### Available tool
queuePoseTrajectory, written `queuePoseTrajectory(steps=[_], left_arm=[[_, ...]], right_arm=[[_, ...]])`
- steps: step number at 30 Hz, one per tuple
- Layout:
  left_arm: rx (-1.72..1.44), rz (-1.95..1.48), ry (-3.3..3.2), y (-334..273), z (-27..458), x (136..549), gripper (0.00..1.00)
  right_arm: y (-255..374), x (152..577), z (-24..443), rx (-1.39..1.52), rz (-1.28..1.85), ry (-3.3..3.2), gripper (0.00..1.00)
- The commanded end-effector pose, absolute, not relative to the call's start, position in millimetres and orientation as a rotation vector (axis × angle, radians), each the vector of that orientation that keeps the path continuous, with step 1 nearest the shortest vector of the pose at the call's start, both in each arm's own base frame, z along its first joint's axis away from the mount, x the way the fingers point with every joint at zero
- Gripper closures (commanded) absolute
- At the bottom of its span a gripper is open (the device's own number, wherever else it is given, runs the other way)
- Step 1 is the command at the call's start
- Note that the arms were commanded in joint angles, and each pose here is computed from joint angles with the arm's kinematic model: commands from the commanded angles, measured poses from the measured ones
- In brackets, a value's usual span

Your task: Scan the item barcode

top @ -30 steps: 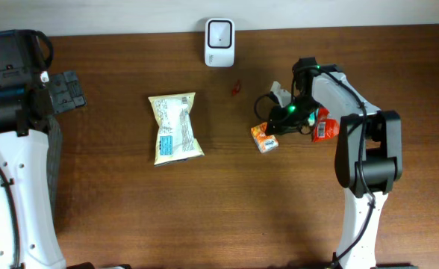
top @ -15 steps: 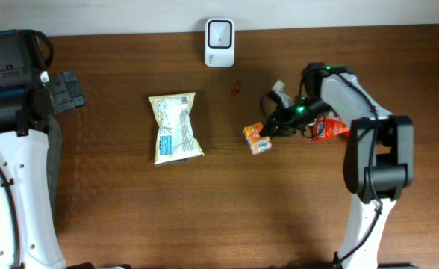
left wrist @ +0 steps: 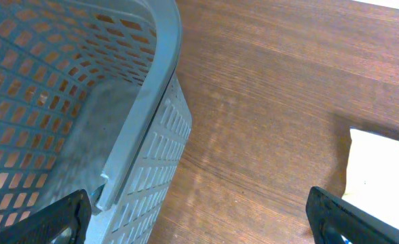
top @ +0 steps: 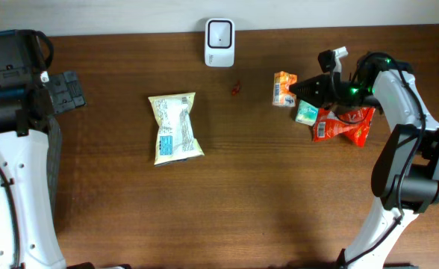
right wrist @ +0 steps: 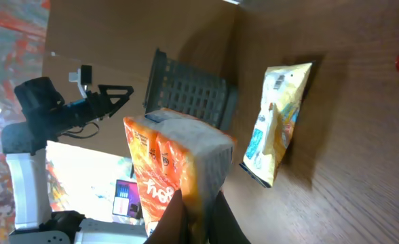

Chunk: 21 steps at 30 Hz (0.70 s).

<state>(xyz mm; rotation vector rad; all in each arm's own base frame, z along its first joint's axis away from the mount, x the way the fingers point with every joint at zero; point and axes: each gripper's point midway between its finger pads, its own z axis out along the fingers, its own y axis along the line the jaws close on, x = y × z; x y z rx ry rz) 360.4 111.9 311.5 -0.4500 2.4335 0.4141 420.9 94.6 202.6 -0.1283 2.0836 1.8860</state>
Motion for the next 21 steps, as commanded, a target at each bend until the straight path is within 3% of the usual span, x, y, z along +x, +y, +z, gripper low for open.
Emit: queuePoseTrajectory(steps=[1, 6, 9, 12, 13, 16, 21], left_arm=[[-0.469, 0.417, 2.431, 113, 311, 360, 0.01], [-0.469, 0.417, 2.431, 113, 311, 360, 0.01], [-0.469, 0.417, 2.431, 113, 311, 360, 0.01], [-0.469, 0.417, 2.431, 113, 311, 360, 0.01], [-0.469, 0.417, 2.431, 113, 311, 360, 0.01], [-0.469, 0.417, 2.431, 113, 311, 360, 0.01], [-0.469, 0.417, 2.431, 113, 311, 360, 0.01]], right_arm=[[93, 422, 214, -0.203, 1.807, 2.083, 0.96], [92, 428, 166, -0.215, 1.375, 2.545, 0.96], [112, 444, 177, -0.274, 1.106, 2.651, 0.96], [120, 479, 198, -0.254, 0.649, 2.662, 0.96], [121, 504, 213, -0.245, 0.317, 2.588, 0.96], [127, 545, 236, -0.210, -0.189, 2.354, 0.96], [203, 607, 231, -0.544, -0.481, 1.995, 0.96]])
